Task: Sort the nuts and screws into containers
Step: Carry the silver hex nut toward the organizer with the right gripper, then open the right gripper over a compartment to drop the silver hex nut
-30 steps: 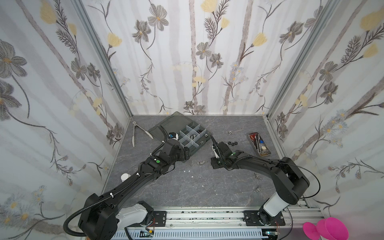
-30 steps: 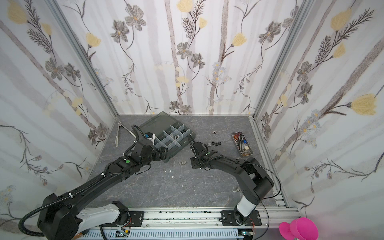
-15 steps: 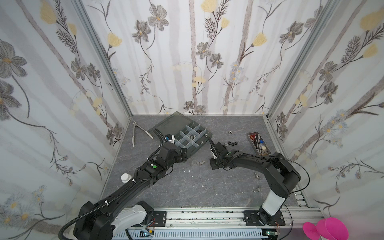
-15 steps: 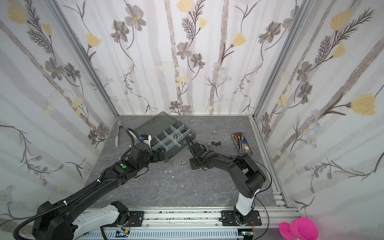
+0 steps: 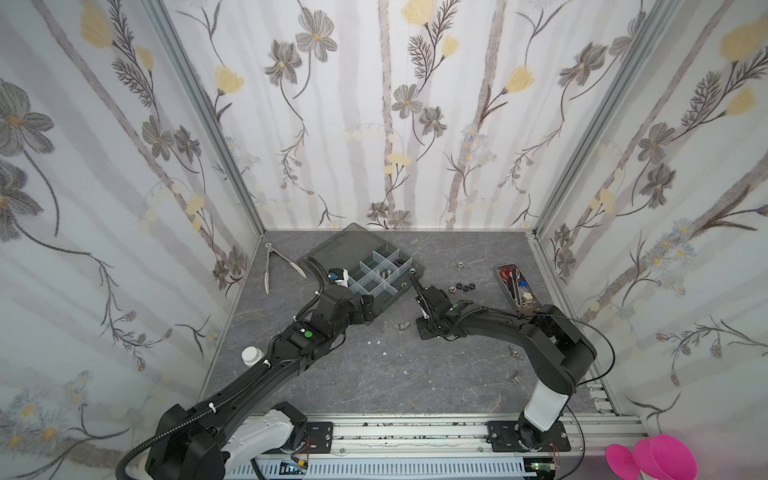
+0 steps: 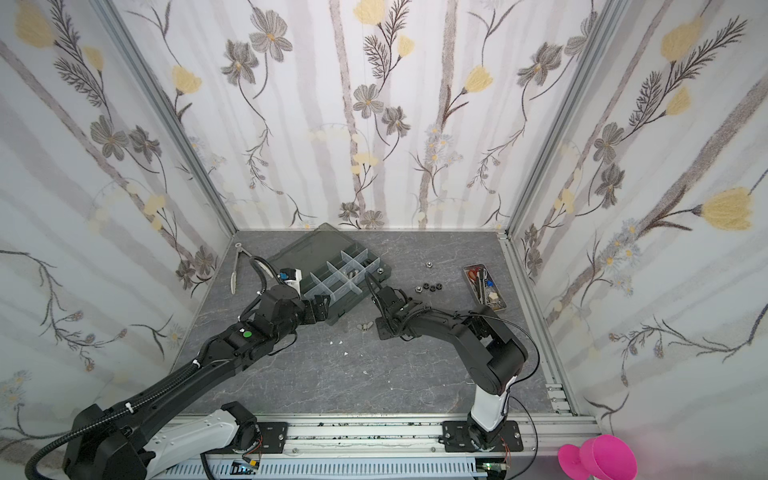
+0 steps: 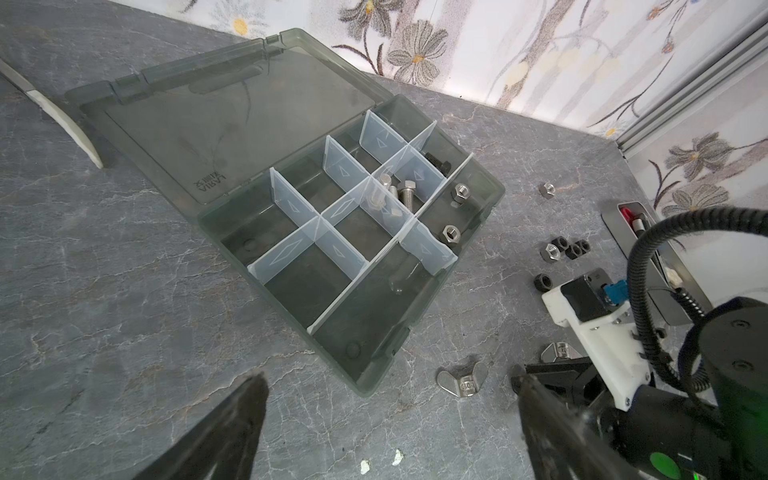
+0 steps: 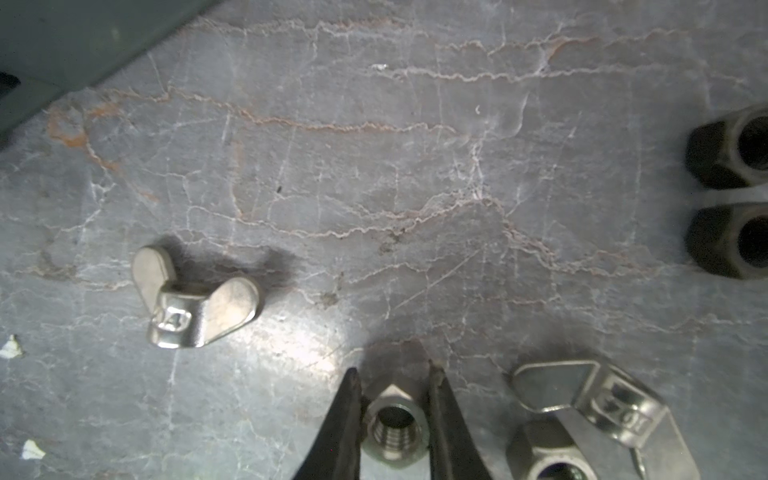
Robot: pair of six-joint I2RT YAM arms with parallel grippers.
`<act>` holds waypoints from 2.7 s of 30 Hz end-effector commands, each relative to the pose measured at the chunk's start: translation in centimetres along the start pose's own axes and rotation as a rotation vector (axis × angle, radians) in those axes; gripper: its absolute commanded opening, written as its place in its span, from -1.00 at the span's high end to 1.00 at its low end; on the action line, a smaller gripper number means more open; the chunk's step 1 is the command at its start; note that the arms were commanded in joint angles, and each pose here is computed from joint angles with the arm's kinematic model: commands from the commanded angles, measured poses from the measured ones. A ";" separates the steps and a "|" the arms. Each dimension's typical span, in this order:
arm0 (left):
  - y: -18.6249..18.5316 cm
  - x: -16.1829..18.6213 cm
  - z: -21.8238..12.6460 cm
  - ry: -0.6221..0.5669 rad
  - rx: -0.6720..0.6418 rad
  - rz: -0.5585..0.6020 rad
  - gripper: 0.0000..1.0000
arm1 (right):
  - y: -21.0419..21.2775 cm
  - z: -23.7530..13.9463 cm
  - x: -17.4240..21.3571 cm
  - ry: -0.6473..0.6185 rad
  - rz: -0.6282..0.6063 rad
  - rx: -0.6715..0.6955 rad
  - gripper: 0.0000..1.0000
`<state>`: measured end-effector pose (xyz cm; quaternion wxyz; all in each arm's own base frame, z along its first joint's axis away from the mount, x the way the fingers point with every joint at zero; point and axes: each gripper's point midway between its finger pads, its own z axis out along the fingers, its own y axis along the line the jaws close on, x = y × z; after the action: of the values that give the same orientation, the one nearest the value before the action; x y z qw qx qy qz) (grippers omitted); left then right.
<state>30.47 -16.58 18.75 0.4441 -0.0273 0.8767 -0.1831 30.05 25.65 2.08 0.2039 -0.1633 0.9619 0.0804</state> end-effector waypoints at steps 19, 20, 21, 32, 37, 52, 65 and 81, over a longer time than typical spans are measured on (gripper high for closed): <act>-0.8 -0.5 -0.5 -0.015 0.047 -0.014 -1.00 | 2.6 -2.9 -6.4 -0.091 -0.032 -0.046 0.66; -0.8 -0.5 -0.5 -0.014 0.046 -0.012 -1.00 | 2.8 -3.0 -7.0 -0.099 -0.034 -0.049 0.66; -0.9 -0.6 -0.6 -0.015 0.048 -0.010 -1.00 | 3.0 -3.2 -7.5 -0.109 -0.038 -0.052 0.66; -1.3 -1.2 0.2 -0.009 0.054 0.002 -1.00 | 3.7 -2.7 -12.9 -0.157 -0.041 -0.090 0.67; -1.0 -0.8 0.6 0.007 0.049 0.007 -1.00 | 3.2 -1.9 -14.9 -0.169 -0.019 -0.108 0.67; -0.4 0.4 1.6 0.067 0.030 0.016 -1.00 | 2.2 0.9 -20.5 -0.201 0.051 -0.175 0.65; -0.4 0.1 1.2 0.083 0.023 0.029 -1.00 | 1.4 1.0 -21.5 -0.209 0.078 -0.187 0.29; -6.1 1.5 1.5 0.134 0.065 0.176 -0.73 | -1.0 -5.2 -20.3 -0.318 0.132 -0.227 0.15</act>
<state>29.88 -22.72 18.40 0.3903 0.0741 0.8990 -0.1844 45.81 29.35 13.42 0.3012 -0.1138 0.9245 0.2043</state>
